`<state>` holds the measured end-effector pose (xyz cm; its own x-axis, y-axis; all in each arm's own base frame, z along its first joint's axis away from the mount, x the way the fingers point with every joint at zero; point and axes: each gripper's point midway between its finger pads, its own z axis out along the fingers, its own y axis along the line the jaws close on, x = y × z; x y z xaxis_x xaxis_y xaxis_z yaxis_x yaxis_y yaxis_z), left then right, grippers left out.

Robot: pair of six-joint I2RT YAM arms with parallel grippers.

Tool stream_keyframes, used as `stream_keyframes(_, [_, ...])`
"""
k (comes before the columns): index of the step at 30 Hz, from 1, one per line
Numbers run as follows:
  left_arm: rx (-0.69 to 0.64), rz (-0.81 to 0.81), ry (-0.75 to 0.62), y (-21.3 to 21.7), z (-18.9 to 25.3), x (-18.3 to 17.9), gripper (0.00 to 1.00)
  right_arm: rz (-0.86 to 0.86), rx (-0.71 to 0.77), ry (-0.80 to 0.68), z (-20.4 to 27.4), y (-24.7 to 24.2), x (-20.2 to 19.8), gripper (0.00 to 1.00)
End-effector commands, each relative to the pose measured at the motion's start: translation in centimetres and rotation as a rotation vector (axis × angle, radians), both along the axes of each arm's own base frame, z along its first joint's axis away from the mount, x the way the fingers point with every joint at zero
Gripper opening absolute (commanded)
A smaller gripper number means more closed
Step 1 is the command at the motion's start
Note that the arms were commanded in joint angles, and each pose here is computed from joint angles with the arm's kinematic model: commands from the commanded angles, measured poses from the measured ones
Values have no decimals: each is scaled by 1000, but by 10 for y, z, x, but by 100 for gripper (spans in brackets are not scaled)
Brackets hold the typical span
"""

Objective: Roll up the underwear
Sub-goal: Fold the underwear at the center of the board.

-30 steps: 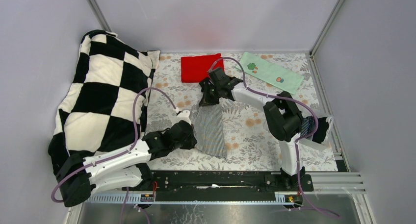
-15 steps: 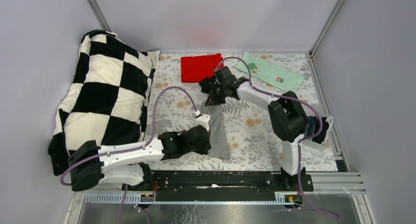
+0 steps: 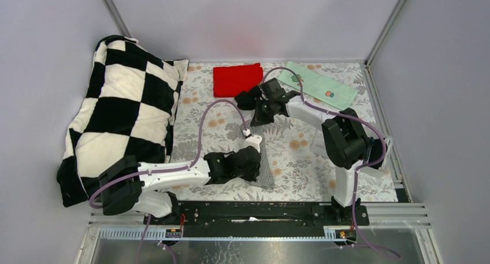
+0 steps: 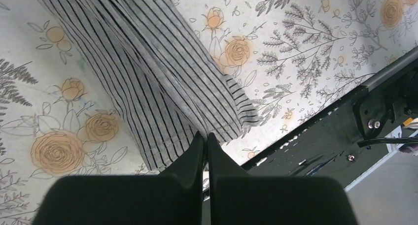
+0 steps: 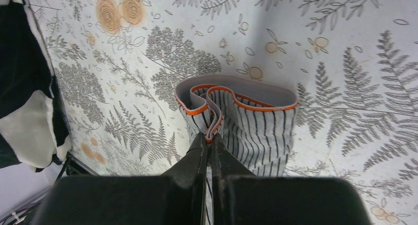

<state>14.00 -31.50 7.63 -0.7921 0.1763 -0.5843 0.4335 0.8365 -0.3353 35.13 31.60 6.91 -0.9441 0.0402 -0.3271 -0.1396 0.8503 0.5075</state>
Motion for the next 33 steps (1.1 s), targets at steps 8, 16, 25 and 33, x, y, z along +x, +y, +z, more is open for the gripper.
stream_keyframes(8, [-65,-74,-11,-42,9,3,0,13,5,-52,18,-24,2,0])
stream_keyframes(16, [-60,-68,6,-53,-6,5,0,22,-18,-46,8,-35,0,0])
stream_keyframes(25, [-71,-60,18,-64,-13,8,0,16,-28,-28,-2,-43,-3,0])
stream_keyframes(33, [-56,-50,34,-65,-25,8,40,15,-31,-25,-4,-45,-4,0])
